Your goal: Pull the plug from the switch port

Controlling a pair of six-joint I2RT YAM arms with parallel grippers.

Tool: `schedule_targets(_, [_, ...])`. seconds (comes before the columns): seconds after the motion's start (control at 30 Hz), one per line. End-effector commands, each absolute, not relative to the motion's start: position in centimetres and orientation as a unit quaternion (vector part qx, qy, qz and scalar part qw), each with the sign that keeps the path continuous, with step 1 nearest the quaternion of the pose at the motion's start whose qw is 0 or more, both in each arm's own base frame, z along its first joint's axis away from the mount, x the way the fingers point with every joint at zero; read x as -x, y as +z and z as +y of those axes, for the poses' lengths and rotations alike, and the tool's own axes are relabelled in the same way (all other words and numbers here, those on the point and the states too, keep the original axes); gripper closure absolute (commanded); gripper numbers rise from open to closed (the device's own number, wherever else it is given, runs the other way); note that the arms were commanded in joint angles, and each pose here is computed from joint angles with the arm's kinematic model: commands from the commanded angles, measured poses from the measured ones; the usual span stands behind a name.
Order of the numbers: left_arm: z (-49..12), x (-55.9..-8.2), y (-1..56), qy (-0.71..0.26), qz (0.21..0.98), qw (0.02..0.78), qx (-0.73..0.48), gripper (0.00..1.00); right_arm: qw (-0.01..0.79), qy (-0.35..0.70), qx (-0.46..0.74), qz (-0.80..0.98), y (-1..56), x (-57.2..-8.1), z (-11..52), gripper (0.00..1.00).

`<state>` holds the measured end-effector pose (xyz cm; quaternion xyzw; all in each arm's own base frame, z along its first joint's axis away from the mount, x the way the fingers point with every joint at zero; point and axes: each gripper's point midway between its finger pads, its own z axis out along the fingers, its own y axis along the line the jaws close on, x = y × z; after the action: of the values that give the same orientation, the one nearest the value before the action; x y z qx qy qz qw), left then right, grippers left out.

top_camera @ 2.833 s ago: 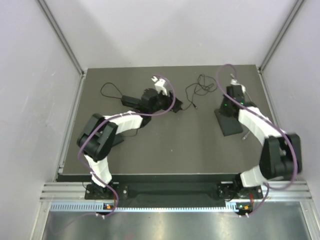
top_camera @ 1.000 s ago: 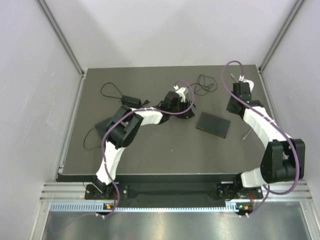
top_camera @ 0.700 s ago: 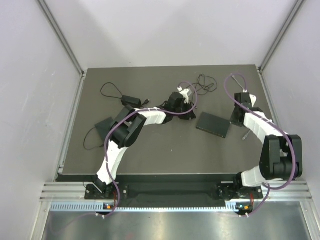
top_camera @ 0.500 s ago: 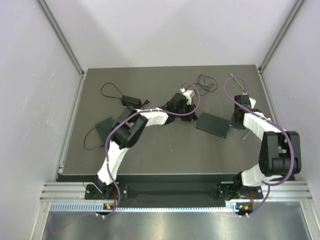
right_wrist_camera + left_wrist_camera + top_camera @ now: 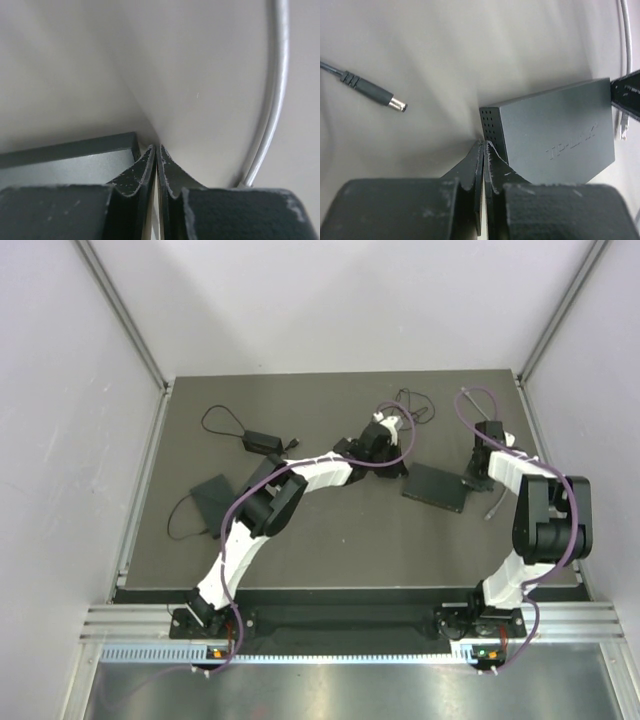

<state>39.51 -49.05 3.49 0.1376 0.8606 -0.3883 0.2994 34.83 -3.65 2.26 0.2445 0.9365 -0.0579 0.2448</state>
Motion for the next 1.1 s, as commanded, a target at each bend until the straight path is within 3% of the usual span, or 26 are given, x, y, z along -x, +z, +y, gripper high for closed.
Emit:
schedule_targets(0.0, [-54.3,-34.2,4.2,-0.436,0.844,0.257,-0.179,0.98,0.29,0.015,-0.237,0.927,4.5,-39.7,-0.8,0.93])
schedule_targets(0.5, [-54.3,-34.4,4.2,-0.415,0.847,0.274,-0.187,0.98,0.307,-0.036,-0.227,0.924,6.1,-43.6,-3.9,0.91])
schedule_targets(0.67, [-51.4,-36.8,5.7,-0.366,0.858,0.317,-0.17,0.85,0.338,-0.055,-0.225,0.912,8.7,-43.0,-4.9,0.89])
schedule_targets(0.83, [-47.0,-38.8,7.5,-0.303,0.871,0.356,-0.15,0.76,0.379,-0.05,-0.209,0.9,12.0,-42.2,-4.0,0.8])
schedule_targets(0.93, [-43.9,-39.0,9.4,-0.267,0.875,0.379,-0.14,0.71,0.41,-0.029,-0.186,0.892,14.4,-42.0,-2.6,0.67])
schedule_targets(1.07, [-40.1,-37.7,14.2,-0.24,0.873,0.408,-0.122,0.68,0.429,0.03,-0.123,0.894,15.7,-41.1,2.9,0.56])
